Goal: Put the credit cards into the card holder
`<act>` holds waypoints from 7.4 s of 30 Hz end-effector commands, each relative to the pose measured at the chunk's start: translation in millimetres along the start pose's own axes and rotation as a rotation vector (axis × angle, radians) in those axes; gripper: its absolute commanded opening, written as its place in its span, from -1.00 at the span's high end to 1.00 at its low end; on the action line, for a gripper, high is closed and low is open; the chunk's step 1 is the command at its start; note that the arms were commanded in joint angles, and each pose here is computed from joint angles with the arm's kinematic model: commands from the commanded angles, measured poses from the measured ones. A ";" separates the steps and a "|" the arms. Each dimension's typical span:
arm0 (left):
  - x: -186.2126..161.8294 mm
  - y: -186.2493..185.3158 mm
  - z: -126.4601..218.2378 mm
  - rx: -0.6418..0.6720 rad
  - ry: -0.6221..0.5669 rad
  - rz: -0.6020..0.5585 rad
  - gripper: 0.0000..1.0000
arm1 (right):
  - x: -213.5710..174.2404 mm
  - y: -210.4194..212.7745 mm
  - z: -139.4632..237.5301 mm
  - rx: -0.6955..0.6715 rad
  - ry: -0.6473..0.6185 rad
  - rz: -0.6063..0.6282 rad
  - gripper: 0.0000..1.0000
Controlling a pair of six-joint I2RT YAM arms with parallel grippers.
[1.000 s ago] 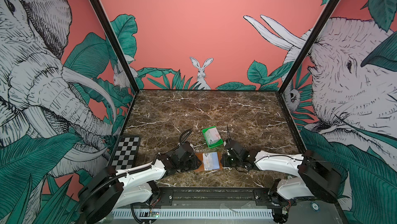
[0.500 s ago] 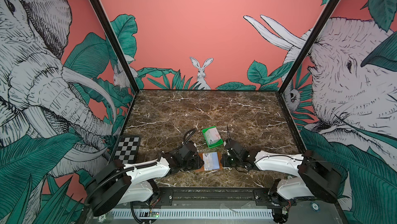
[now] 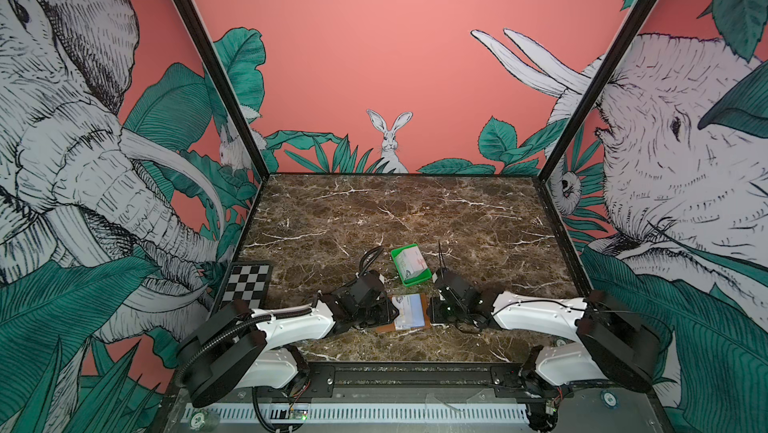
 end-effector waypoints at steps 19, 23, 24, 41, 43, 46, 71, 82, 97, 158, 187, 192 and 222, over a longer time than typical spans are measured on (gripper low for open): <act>9.1 -26.8 -10.3 -0.101 0.019 -0.052 0.47 | -6.4 -4.0 -7.7 -0.062 0.046 0.016 0.73; 9.5 -26.5 -10.4 -0.088 0.020 -0.049 0.48 | -6.3 -4.1 -7.1 -0.063 0.045 0.015 0.73; 9.4 -25.3 -9.4 -0.074 0.017 -0.046 0.48 | -6.3 -4.0 -6.7 -0.063 0.045 0.015 0.74; 7.7 -16.4 -8.4 0.024 0.027 -0.028 0.47 | -6.7 -4.3 -6.9 -0.067 0.041 0.014 0.73; 8.2 -17.3 -9.6 0.024 0.026 -0.033 0.47 | -7.8 -4.9 -7.4 -0.068 0.042 0.013 0.73; 8.6 -17.5 -12.1 0.020 0.033 -0.030 0.47 | -7.5 -5.1 -7.4 -0.067 0.040 0.011 0.73; 8.0 -22.2 -8.9 0.014 0.025 -0.065 0.64 | -7.2 -3.8 -3.5 -0.060 0.021 0.010 0.71; 2.1 -13.8 8.4 0.007 -0.020 -0.121 0.71 | -2.3 1.3 15.0 -0.005 -0.060 0.049 0.57; -1.1 -9.9 -0.5 0.047 -0.016 -0.183 0.75 | -7.4 5.7 25.2 0.081 -0.097 0.061 0.49; 5.0 -25.1 -24.1 0.021 -0.004 -0.173 0.75 | -2.3 16.3 8.6 0.091 -0.090 0.028 0.53; 3.4 -25.4 -31.5 -0.042 0.012 -0.131 0.84 | 3.2 26.4 12.9 0.160 -0.104 0.061 0.53; 3.6 -27.4 -29.2 -0.063 0.008 -0.121 0.83 | 6.0 31.6 18.0 0.126 -0.108 0.076 0.52; 4.1 -2.5 -20.4 -0.004 0.002 -0.043 0.83 | 17.3 71.8 13.3 0.112 -0.063 0.190 0.19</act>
Point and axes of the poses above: each gripper's point midway between its finger pads, its own z axis back along the fingers, its own y axis along the line the jaws close on, x = y × z, the point moved 10 cm from there along z, back along the fingers, and after that the axes turned 7 degrees about z, right-handed, at the moved point
